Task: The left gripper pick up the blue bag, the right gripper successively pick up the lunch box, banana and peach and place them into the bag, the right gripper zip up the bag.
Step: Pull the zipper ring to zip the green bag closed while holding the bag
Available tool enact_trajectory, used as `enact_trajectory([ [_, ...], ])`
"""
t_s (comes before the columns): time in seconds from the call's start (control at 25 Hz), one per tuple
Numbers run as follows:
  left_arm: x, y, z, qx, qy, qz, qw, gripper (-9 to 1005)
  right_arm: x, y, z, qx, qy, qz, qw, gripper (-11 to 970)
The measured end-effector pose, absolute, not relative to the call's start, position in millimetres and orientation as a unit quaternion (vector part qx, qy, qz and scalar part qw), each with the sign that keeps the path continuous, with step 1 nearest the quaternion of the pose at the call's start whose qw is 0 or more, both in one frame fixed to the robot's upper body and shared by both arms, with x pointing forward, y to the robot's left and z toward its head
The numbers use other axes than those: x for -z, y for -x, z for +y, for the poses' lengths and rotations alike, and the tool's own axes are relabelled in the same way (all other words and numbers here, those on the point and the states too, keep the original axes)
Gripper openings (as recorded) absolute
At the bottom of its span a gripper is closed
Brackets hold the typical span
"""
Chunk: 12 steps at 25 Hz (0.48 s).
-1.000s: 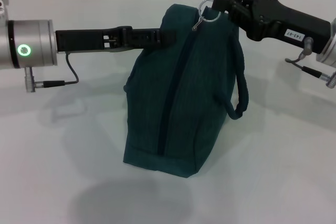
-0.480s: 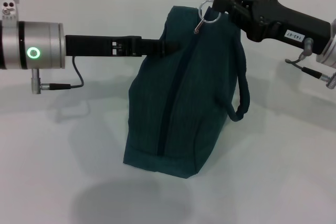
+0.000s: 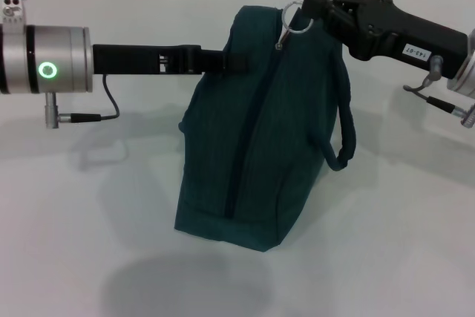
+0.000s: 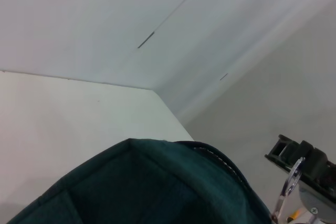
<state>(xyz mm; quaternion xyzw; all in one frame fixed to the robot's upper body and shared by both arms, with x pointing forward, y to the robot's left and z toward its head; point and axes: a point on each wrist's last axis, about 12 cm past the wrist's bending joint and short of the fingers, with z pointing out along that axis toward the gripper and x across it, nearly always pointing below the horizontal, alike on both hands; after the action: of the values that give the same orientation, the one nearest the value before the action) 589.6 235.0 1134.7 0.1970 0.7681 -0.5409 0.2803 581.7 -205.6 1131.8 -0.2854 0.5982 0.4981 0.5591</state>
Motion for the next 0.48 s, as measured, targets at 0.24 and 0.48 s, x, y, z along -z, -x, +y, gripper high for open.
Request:
enact_trajectory([
  [0.24, -1135.1, -589.1, 234.4, 0.547, -0.19, 0.768, 0.274, 58, -1129.9, -581.5, -207.2, -0.499, 0.279, 0.601, 0.559, 8],
  [0.48, -1135.3, -588.7, 234.1, 0.55, -0.188, 0.767, 0.271, 37, -1127.5, -580.8, -210.0, -0.5, 0.27, 0.605, 0.558, 7],
])
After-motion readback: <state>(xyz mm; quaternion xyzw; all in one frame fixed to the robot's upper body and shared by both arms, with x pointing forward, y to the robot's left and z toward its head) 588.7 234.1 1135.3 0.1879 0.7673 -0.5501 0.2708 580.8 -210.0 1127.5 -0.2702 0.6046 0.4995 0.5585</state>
